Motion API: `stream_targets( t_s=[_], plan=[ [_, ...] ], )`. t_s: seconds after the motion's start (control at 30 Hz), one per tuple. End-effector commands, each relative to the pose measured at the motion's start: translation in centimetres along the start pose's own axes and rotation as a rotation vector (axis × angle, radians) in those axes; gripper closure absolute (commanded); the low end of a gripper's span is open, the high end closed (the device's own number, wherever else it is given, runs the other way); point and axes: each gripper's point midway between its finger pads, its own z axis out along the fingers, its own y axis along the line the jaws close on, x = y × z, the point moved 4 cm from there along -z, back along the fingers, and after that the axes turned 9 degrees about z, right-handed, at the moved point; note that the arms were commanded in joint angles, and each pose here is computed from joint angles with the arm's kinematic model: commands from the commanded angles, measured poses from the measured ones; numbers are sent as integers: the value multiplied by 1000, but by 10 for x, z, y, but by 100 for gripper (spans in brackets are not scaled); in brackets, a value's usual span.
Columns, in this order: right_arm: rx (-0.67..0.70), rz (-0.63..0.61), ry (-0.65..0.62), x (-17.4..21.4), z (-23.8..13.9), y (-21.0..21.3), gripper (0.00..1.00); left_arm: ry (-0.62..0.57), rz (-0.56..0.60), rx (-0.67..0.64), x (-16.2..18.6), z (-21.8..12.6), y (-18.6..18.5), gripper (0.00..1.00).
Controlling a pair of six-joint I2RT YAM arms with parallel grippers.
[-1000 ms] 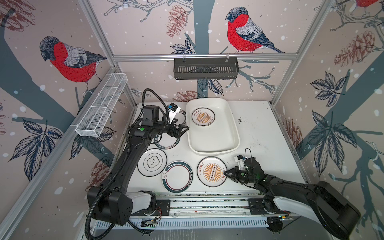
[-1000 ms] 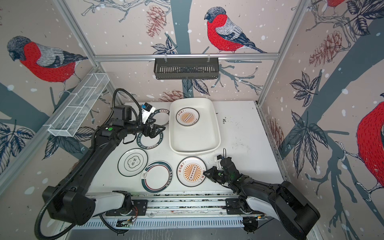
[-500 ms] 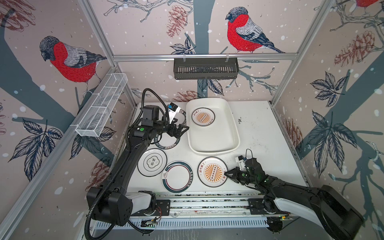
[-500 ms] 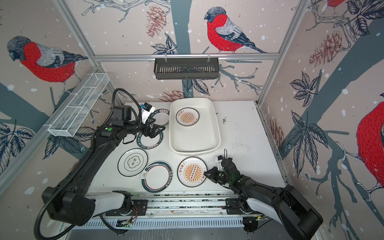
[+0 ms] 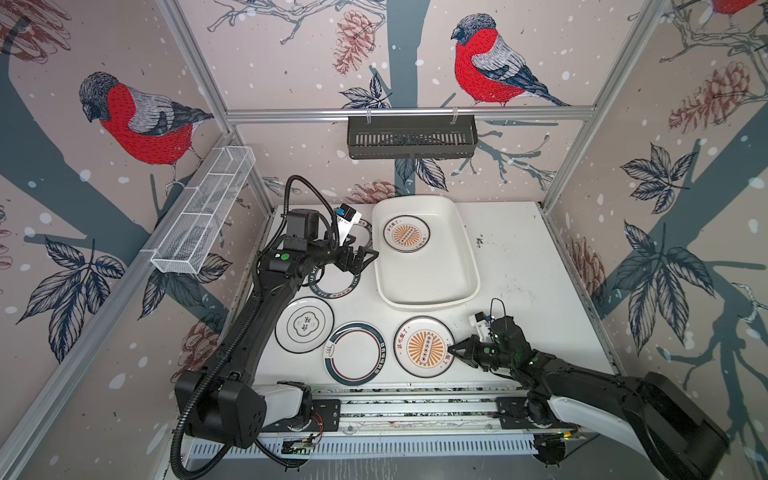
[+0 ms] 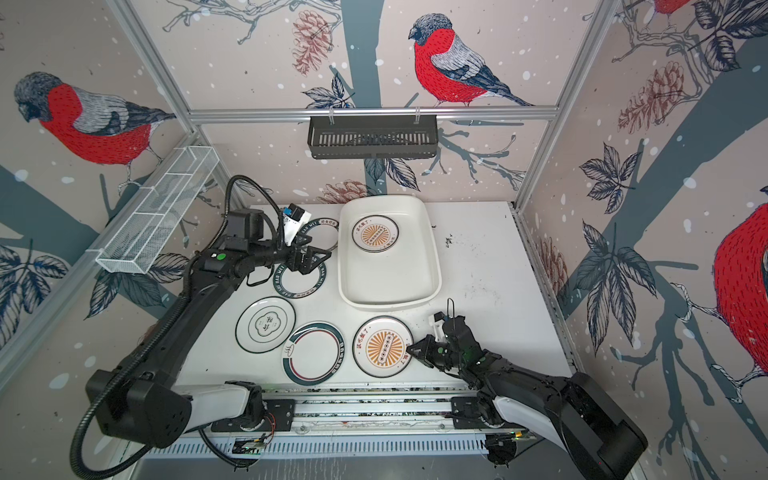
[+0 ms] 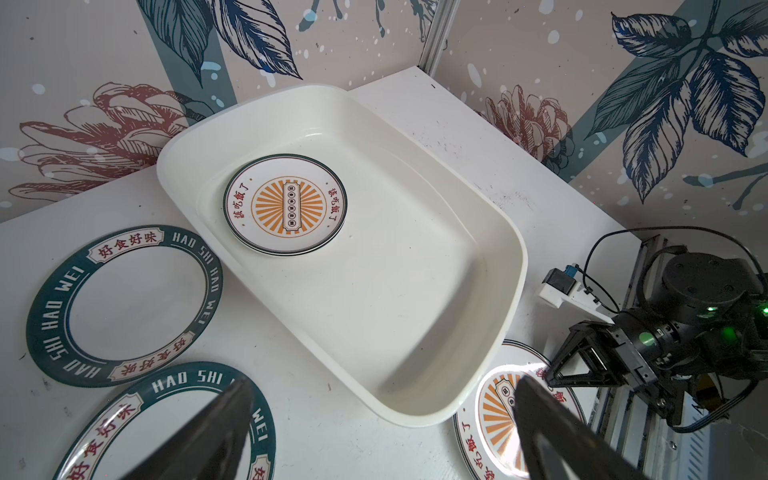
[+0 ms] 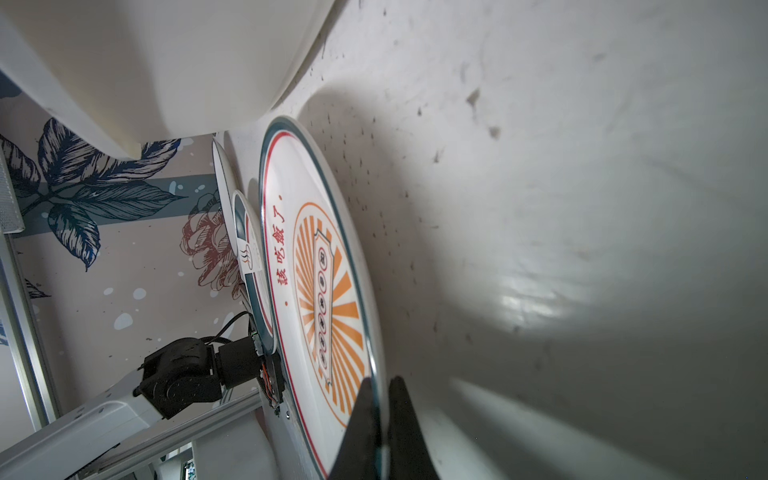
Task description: Place the plates into the plastic bin on the countertop
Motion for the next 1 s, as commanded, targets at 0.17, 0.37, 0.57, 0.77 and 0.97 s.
stream_targets(
  t_s=[0.17,0.37,0.57,0.77,0.97],
  plan=[
    [-32,-21,13,0,-4,10,99,-23,17,13,-8,-1,-2,3],
    [-25,-23,26,0,-3,9,99,-13,15,12,-8,0,0,3],
    [-22,-35,41,1,-2,12,99,-17,20,7,-11,-2,0,3],
    [-26,-39,56,2,-2,15,99,-19,20,4,-12,-2,1,3],
    [-12,-61,93,6,-4,17,99,-21,17,3,-14,-2,2,3]
  ],
)
